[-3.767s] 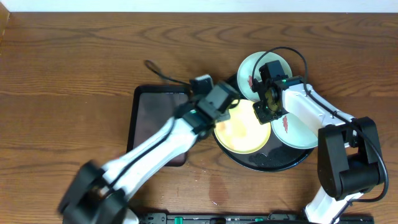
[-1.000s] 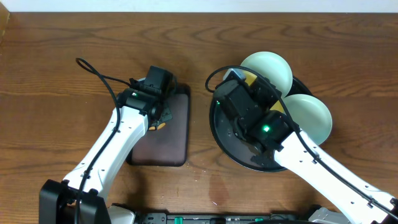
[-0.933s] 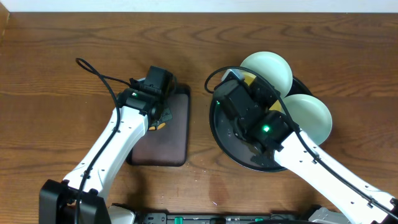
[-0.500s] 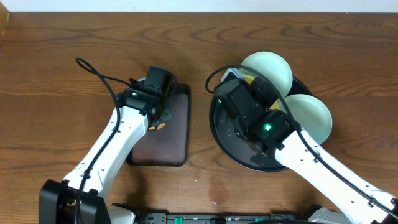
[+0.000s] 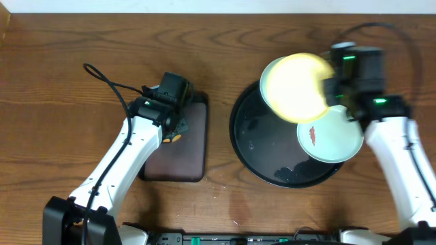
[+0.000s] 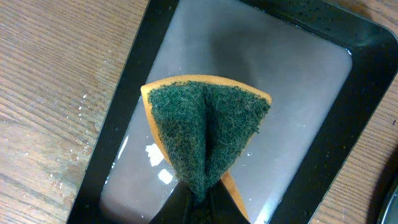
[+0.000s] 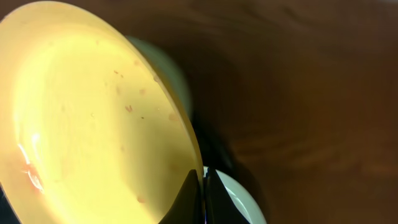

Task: Clean dirty plates on tray and stack at the side
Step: 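Lift the yellow plate with the right gripper and set it right of the tray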

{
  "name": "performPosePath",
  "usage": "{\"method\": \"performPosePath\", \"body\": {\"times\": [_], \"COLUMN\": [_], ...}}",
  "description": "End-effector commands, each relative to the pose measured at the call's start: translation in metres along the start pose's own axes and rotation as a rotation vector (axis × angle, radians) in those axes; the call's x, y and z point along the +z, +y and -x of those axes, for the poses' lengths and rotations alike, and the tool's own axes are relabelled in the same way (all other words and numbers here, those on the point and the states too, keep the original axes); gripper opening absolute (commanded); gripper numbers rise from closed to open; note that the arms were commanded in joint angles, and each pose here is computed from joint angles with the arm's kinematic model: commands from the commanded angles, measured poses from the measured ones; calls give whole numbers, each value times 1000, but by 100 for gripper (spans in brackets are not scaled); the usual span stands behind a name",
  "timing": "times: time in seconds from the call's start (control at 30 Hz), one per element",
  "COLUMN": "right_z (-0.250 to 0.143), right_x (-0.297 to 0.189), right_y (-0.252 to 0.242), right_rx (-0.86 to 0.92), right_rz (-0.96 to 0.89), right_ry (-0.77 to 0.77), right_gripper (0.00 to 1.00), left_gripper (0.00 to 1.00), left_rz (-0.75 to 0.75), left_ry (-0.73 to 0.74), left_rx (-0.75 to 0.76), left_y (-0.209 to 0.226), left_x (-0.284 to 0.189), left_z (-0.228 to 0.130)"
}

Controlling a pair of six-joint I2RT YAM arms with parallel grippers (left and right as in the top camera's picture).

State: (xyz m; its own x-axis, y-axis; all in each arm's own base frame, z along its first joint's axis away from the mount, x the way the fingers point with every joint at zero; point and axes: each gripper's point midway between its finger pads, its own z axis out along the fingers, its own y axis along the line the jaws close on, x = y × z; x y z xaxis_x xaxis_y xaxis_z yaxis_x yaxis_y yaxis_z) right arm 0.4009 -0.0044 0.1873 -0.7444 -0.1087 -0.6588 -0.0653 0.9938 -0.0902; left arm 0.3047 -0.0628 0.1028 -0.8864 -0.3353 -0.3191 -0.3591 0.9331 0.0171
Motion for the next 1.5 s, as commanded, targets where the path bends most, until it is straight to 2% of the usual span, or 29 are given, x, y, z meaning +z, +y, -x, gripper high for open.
{"method": "performPosePath", "body": {"times": [0.0, 0.17, 0.33, 0.5, 0.67, 0.83, 1.0, 1.07, 1.13, 1.23, 1.3, 1.47], "right_z": [-5, -42, -77, -107, -149, -169, -152, -130, -100, -39, -2, 25], "right_x": [-5, -5, 4, 30, 64, 84, 79, 71, 61, 35, 14, 14], "right_y": [-54, -146, -196, -213, -216, -214, -215, -208, -197, -165, -138, -86], "right_rx": [360, 746, 929, 997, 1019, 1030, 1024, 1015, 981, 862, 740, 459], "right_rz": [31, -129, -215, -271, -329, -336, -304, -224, -110, 121, 213, 175], "right_ry": [-20, -8, 15, 88, 225, 284, 227, 168, 85, -74, -168, -183], "right_gripper": [1, 1, 1, 1, 1, 3, 33, 46, 53, 57, 60, 58], "left_gripper": [8, 8, 8, 8, 8, 8, 8, 8, 8, 8, 8, 8], "left_rz": [11, 11, 11, 11, 13, 13, 13, 13, 13, 13, 13, 13], "left_ry": [10, 10, 10, 10, 13, 12, 12, 12, 12, 12, 12, 13], "left_rx": [17, 17, 17, 17, 18, 18, 18, 18, 18, 18, 17, 17], "left_y": [3, 3, 3, 3, 3, 3, 3, 3, 3, 3, 3, 3], "left_x": [3, 3, 3, 3, 3, 3, 3, 3, 3, 3, 3, 3], "left_z": [-3, -2, -2, -2, -3, -3, -3, -3, -3, -3, -3, -3]}}
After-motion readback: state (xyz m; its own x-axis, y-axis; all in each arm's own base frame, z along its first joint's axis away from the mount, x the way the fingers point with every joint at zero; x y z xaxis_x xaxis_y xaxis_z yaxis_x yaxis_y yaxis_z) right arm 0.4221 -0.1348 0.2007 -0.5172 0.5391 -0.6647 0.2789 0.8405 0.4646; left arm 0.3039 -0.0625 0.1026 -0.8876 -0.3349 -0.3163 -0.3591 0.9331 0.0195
